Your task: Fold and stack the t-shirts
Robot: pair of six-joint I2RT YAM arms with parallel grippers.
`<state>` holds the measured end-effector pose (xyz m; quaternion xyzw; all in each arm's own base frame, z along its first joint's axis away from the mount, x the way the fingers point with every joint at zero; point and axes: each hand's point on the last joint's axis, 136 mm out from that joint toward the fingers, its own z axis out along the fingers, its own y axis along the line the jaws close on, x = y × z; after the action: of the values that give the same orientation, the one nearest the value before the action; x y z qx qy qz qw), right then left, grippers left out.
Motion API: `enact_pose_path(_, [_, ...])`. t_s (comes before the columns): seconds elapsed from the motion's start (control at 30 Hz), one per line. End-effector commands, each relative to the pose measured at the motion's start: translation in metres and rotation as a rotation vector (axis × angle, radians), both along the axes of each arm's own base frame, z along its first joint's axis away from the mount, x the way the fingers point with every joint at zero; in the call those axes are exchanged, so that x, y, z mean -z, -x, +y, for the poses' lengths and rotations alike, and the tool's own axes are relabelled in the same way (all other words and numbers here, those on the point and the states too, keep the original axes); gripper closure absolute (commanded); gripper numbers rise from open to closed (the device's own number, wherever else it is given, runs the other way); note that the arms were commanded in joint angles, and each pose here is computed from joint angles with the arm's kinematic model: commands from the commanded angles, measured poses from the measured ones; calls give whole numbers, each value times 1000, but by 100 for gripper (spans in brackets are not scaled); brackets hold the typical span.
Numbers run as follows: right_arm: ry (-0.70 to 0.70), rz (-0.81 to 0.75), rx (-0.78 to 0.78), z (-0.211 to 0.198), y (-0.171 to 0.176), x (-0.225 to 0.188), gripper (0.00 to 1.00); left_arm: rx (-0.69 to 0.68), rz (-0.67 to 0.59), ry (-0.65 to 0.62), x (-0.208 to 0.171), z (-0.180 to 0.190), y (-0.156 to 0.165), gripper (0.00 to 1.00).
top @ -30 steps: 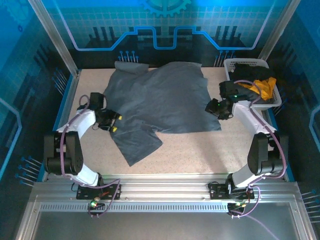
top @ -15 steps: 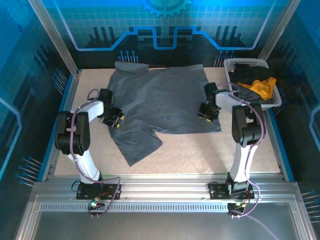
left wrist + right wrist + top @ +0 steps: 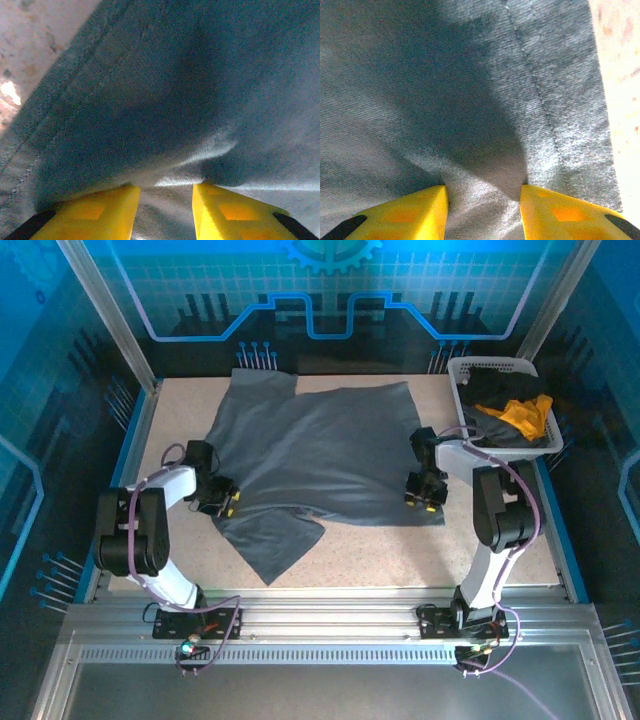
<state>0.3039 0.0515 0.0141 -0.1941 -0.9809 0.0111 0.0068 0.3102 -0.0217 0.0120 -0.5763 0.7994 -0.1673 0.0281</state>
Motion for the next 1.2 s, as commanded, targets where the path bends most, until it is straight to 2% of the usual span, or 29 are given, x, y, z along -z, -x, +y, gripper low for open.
enact_pose_path(0.0, [-13, 44, 1, 5, 15, 4, 57, 12, 152, -21, 27, 4, 41, 61])
enact_pose_path(0.1, [-8, 14, -4, 5, 8, -3, 56, 66, 97, -41, 12, 4, 25, 55])
enact_pose_path(0.2, [11, -54, -29, 2, -6, -21, 53, 152, 68, -147, -23, 4, 21, 47])
enact_pose_path(0.27, [22, -91, -43, 0, -9, -36, 51, 186, 84, -184, -44, -3, 36, 44])
enact_pose_path(0.37, [5, -143, -47, 1, -6, -57, 49, 223, 115, -148, -55, -32, 80, 44])
enact_pose_path(0.5, [-97, -163, -26, 14, 13, -71, 46, 324, 210, -96, -47, -74, 150, 44])
enact_pose_path(0.6, [-160, -153, -20, 23, 30, -70, 42, 329, 260, -38, -32, -95, 184, 43])
enact_pose_path(0.7, [-206, -162, -19, 29, 41, -69, 35, 315, 288, -46, -19, -98, 194, 40])
enact_pose_path(0.87, [-226, -157, -28, 29, 49, -65, 34, 321, 268, -48, 1, -107, 176, 41])
enact_pose_path(0.93, [-226, -150, -23, 26, 53, -63, 34, 329, 252, -62, 7, -111, 166, 43])
enact_pose_path(1.0, [-221, -148, -8, 22, 55, -60, 34, 326, 246, -78, 14, -112, 159, 51])
enact_pose_path(1.03, [-217, -146, 6, 18, 57, -58, 35, 325, 248, -84, 18, -112, 157, 57])
enact_pose_path(1.17, [-191, -124, 114, -6, 68, -46, 37, 327, 249, -147, 15, -103, 154, 93])
